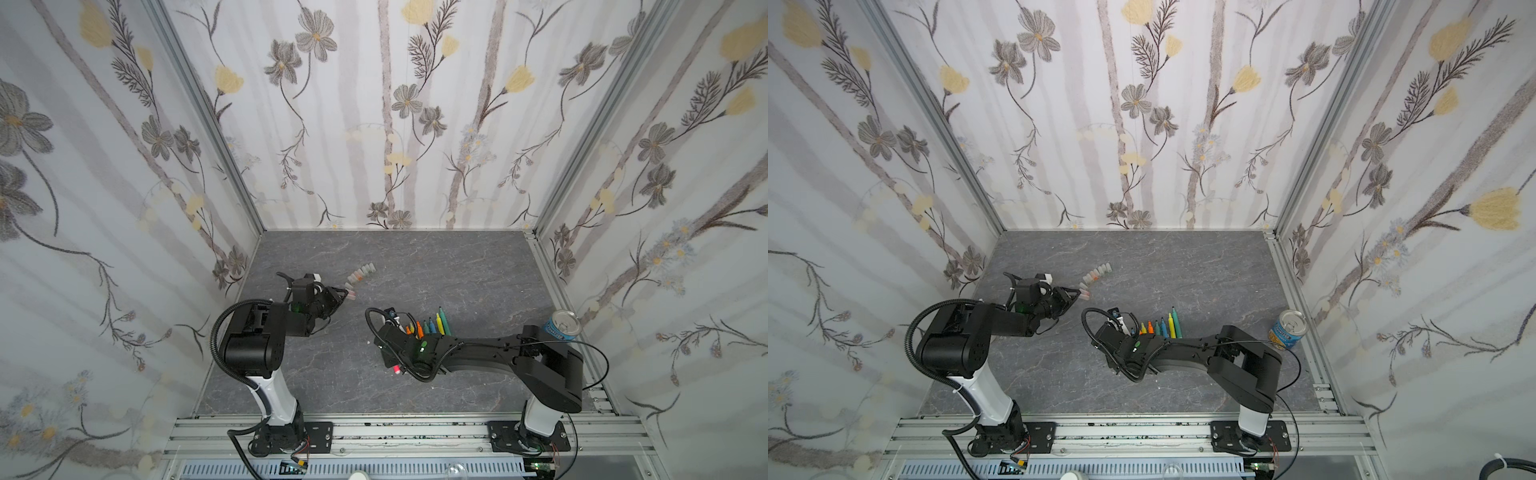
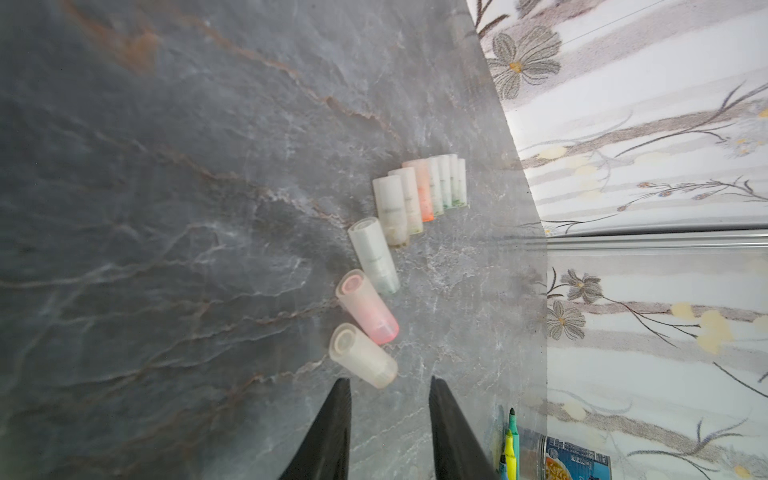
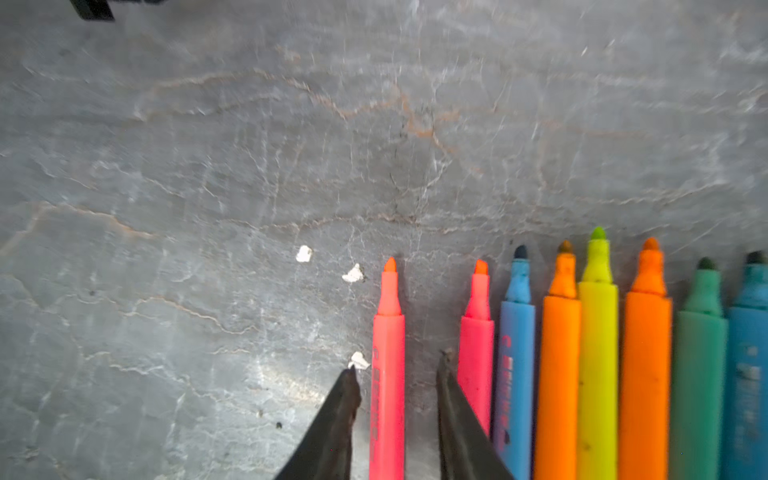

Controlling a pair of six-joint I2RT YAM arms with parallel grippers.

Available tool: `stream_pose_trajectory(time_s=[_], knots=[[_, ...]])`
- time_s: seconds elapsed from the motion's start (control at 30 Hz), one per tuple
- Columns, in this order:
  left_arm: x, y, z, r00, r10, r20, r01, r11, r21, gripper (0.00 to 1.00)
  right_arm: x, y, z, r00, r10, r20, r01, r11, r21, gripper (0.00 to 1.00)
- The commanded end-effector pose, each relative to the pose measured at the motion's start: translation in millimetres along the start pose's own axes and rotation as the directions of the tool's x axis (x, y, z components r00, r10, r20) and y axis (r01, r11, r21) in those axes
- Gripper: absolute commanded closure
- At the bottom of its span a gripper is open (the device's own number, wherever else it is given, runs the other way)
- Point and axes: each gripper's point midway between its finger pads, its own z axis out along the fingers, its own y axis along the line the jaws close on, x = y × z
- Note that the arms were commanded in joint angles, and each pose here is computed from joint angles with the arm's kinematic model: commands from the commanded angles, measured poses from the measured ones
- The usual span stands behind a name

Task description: Open the pen caps

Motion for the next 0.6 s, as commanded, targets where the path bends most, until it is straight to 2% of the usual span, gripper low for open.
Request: stream_pose_trajectory(time_s=[0.0, 0.07, 0.1, 0.13, 0.17, 0.27, 0.37, 0.47, 0.5, 0.57], knots=[[-8, -16, -10, 0.999, 0.035, 0.020, -0.035, 0.999, 0.019, 0.63, -38, -10, -25, 0.993, -0.039, 0.111, 0.035, 0.999, 0.038, 0.61], [-15, -28, -20, 0.997, 0.063, 0.045, -0.064, 0.998, 0.015, 0.47, -60, -16, -43, 0.985, -0.041, 0.170, 0.034, 0.998, 0.043, 0.57], [-20, -35, -25, 0.994, 0.086, 0.063, -0.086, 0.996, 0.010, 0.36, -71, -20, -52, 0.980, -0.036, 0.196, 0.029, 0.999, 0.039, 0.56], [-26, -42, -32, 0.990, 0.113, 0.086, -0.113, 0.994, -0.002, 0.01, -85, -24, -64, 0.973, -0.028, 0.228, 0.023, 0.999, 0.026, 0.54], [-32, -45, -38, 0.985, 0.136, 0.110, -0.134, 0.991, -0.021, 0.00, -92, -29, -70, 0.969, -0.022, 0.245, 0.017, 1.000, 0.023, 0.52], [-52, -58, -62, 0.952, 0.225, 0.208, -0.211, 0.974, -0.086, 0.00, -116, -63, -84, 0.955, 0.035, 0.294, -0.050, 0.998, 0.044, 0.31], [-75, -61, -91, 0.896, 0.307, 0.322, -0.251, 0.946, -0.203, 0.00, -132, -121, -102, 0.917, 0.108, 0.384, -0.170, 0.977, 0.131, 0.28], [-95, -41, -121, 0.826, 0.355, 0.439, -0.198, 0.911, -0.362, 0.00, -143, -188, -116, 0.851, 0.171, 0.496, -0.288, 0.943, 0.169, 0.25], [-99, -42, -132, 0.795, 0.384, 0.470, -0.203, 0.898, -0.390, 0.00, -143, -200, -119, 0.839, 0.140, 0.526, -0.273, 0.944, 0.184, 0.01], [-99, -41, -139, 0.724, 0.481, 0.495, -0.287, 0.862, -0.419, 0.00, -131, -222, -124, 0.817, -0.042, 0.576, -0.167, 0.937, 0.306, 0.00]])
